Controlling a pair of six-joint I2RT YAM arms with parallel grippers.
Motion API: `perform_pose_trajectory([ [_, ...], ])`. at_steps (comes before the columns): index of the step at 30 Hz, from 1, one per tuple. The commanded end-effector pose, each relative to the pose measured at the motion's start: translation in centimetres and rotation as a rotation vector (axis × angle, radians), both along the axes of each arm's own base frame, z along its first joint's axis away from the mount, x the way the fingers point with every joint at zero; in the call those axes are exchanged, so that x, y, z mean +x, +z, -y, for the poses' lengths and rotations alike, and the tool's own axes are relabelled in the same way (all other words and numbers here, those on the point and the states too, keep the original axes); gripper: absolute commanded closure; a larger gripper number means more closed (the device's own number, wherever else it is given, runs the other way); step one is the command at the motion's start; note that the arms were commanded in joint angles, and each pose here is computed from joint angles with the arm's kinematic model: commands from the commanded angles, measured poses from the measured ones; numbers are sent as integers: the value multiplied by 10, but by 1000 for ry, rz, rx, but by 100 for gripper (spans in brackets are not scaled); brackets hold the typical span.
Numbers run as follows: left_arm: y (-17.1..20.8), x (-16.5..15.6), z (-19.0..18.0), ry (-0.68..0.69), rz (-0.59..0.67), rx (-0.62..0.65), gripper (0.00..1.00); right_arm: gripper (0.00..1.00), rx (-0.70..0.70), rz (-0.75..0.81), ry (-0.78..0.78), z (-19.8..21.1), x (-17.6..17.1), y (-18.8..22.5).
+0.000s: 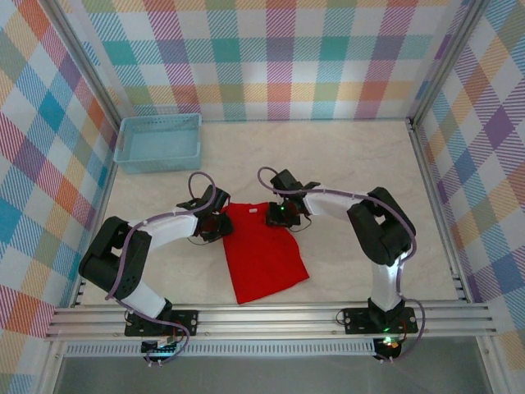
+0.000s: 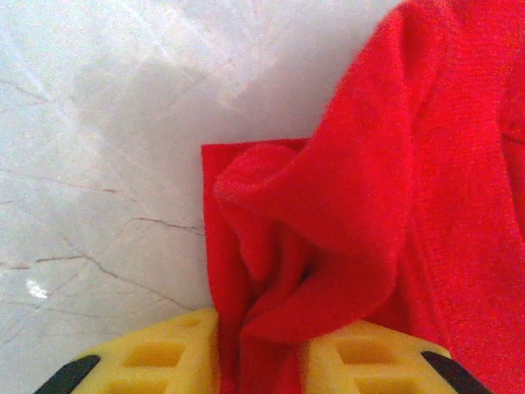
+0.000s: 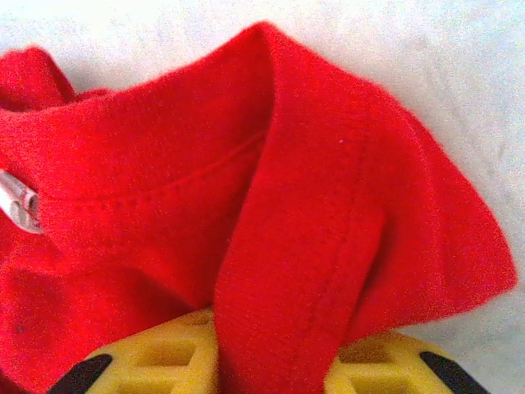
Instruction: Fold the inside-out t-shirt
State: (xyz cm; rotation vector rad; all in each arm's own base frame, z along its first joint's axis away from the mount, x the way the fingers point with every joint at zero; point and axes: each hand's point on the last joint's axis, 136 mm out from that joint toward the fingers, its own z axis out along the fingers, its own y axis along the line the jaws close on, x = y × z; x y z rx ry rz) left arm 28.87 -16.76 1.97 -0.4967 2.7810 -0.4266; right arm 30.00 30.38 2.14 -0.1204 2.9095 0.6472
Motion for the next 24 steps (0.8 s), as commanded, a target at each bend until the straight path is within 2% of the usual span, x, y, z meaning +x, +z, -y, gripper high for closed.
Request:
perform_pose_trajectory([
  [1, 21, 36, 59, -116, 180, -250, 74, 74, 9, -84, -6, 1, -26, -3],
  [3, 20, 34, 58, -117, 177, -245, 77, 73, -18, -75, -21, 7, -24, -5],
  [8, 17, 29, 55, -127, 167, -233, 84, 44, -49, 0, -61, 21, -7, 2],
  [9, 16, 28, 55, -128, 165, -229, 85, 41, -65, 13, -56, 22, -3, 2],
  [14, 17, 27, 50, -124, 168, -207, 91, 39, -174, 0, -59, 28, 9, -15],
  [15, 19, 27, 48, -121, 173, -200, 91, 42, -191, -4, -64, 31, 10, -19],
  [18, 24, 24, 40, -117, 188, -169, 92, 60, -191, -10, -72, 35, 8, -24],
  [21, 26, 23, 30, -104, 187, -141, 95, 81, -174, 26, -87, 39, 8, -17],
  [24, 25, 24, 17, -71, 180, -132, 98, 92, -160, 87, -120, 49, 10, -2],
])
